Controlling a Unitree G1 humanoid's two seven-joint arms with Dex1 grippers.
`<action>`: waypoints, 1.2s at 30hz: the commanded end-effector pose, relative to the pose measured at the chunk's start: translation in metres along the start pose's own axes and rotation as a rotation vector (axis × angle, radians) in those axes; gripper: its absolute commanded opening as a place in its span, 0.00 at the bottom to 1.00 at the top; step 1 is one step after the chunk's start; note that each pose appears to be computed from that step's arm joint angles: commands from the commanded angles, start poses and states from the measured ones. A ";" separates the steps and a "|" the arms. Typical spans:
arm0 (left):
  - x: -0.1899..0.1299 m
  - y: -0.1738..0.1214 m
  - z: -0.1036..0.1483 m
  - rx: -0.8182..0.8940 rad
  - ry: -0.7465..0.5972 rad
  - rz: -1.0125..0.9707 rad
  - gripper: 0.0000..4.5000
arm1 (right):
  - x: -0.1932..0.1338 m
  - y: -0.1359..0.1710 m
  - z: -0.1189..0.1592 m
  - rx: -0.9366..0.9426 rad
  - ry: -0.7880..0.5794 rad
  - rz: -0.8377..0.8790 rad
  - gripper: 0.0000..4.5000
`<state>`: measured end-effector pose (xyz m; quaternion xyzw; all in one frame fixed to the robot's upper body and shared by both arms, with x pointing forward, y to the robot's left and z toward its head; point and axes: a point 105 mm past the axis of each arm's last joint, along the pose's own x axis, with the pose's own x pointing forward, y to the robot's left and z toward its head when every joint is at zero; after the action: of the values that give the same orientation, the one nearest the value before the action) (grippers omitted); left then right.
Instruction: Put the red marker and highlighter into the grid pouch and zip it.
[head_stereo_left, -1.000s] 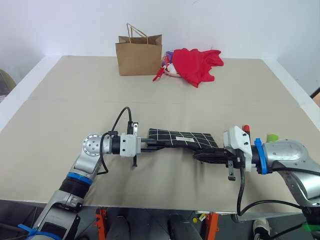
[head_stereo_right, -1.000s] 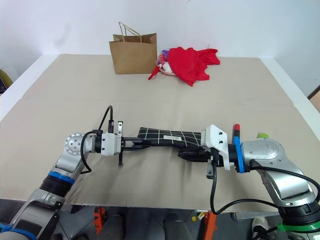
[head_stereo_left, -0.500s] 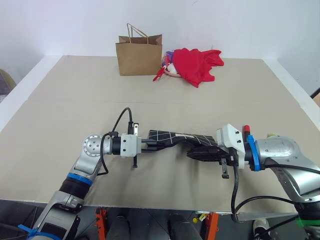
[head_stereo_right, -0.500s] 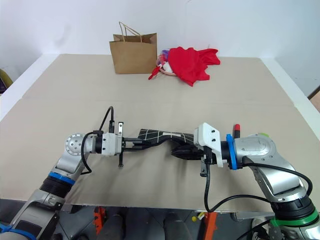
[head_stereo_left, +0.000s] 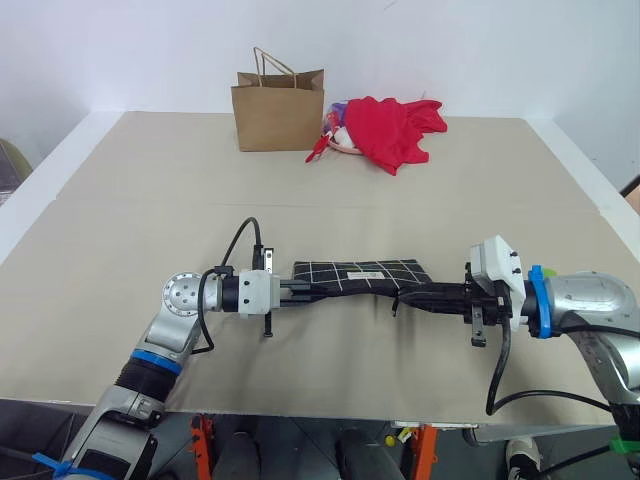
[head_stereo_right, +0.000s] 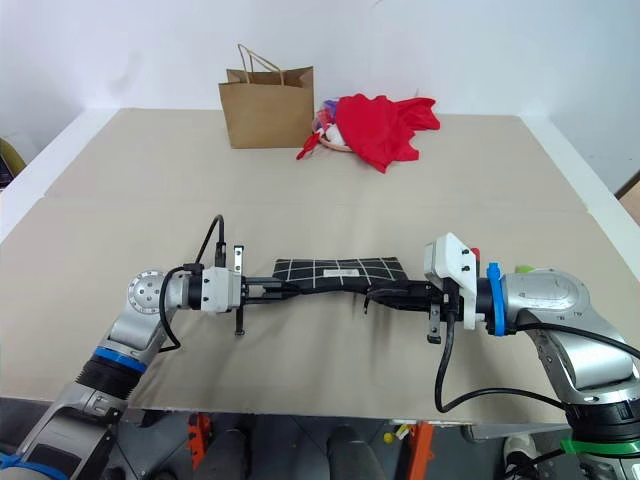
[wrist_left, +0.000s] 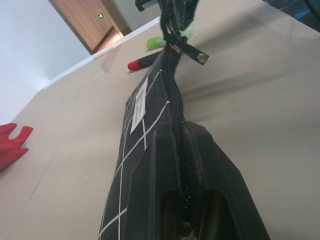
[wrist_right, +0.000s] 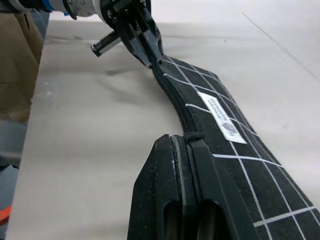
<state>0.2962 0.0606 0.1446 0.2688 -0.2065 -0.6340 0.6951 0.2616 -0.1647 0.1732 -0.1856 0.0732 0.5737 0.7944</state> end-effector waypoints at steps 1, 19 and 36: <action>-0.001 0.009 0.009 0.034 -0.028 0.026 0.00 | -0.005 0.000 0.013 -0.050 -0.020 -0.011 0.00; 0.006 0.005 0.012 0.034 -0.048 0.006 0.00 | 0.044 0.016 0.028 -0.097 -0.074 0.109 0.00; -0.022 0.012 0.001 -0.011 0.028 0.019 0.00 | -0.040 0.016 -0.025 0.023 0.114 -0.131 0.00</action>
<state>0.2991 0.0758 0.1451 0.2701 -0.1872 -0.6361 0.6981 0.2368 -0.2016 0.1439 -0.1895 0.1365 0.5155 0.8244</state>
